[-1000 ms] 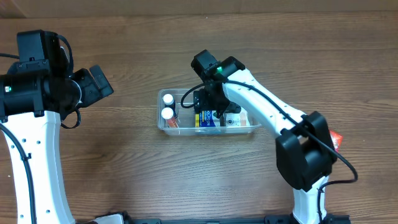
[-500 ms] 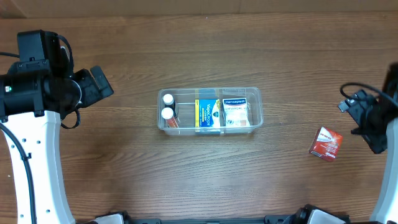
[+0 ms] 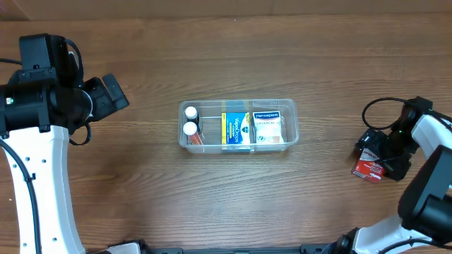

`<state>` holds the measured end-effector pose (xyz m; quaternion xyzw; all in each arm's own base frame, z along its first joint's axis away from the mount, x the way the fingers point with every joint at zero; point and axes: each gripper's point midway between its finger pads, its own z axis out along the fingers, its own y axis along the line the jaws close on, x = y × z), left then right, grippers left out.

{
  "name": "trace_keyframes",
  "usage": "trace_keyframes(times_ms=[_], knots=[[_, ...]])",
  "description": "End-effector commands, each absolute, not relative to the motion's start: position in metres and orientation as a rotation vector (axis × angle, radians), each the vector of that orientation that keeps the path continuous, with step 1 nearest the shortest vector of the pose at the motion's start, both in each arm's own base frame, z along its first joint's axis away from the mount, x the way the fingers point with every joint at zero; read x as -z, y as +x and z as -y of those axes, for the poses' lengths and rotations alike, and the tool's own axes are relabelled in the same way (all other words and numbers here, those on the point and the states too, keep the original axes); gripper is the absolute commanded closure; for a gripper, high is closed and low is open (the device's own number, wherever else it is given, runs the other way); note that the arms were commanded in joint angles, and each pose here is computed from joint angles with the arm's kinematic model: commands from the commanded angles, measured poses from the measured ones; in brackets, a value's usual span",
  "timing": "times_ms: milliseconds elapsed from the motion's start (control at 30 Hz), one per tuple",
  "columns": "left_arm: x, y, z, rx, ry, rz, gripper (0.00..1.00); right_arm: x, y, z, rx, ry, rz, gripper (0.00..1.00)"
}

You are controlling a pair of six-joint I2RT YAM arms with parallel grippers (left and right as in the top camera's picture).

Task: Pack container
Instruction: 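Grasp the red-white packet with the right gripper, then lower the red packet into the container beside the tube and push it down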

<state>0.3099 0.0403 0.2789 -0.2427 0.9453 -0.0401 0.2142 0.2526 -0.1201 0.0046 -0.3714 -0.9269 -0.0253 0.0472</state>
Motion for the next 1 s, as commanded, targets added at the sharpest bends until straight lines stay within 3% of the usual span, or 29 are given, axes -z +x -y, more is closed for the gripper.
trace_keyframes(times_ms=[0,233,433,600,733,800,967], knots=[[-0.281,0.309,-0.039,0.119,-0.641,-2.621,0.00,-0.001,0.255,0.117,0.116,-1.117,2.837,0.00],[-0.281,0.309,-0.039,0.120,-0.641,-2.623,0.00,-0.001,0.255,0.117,0.116,-1.118,2.837,0.27],[-0.281,0.309,-0.039,0.119,-0.641,-2.623,0.00,-0.021,0.265,0.122,0.116,-1.124,2.845,0.28],[-0.281,0.309,-0.039,0.119,-0.641,-2.622,0.00,-0.112,0.307,0.104,0.143,-1.041,3.107,0.28],[-0.281,0.309,-0.039,0.120,-0.641,-2.623,0.00,-0.217,0.334,0.021,0.234,-0.654,3.505,0.28],[-0.281,0.309,-0.039,0.120,-0.641,-2.622,0.00,-0.247,0.336,-0.030,0.334,-0.383,3.631,0.28],[-0.281,0.308,-0.039,0.121,-0.647,-2.622,0.00,-0.253,0.330,-0.196,0.707,0.228,3.634,0.28]])
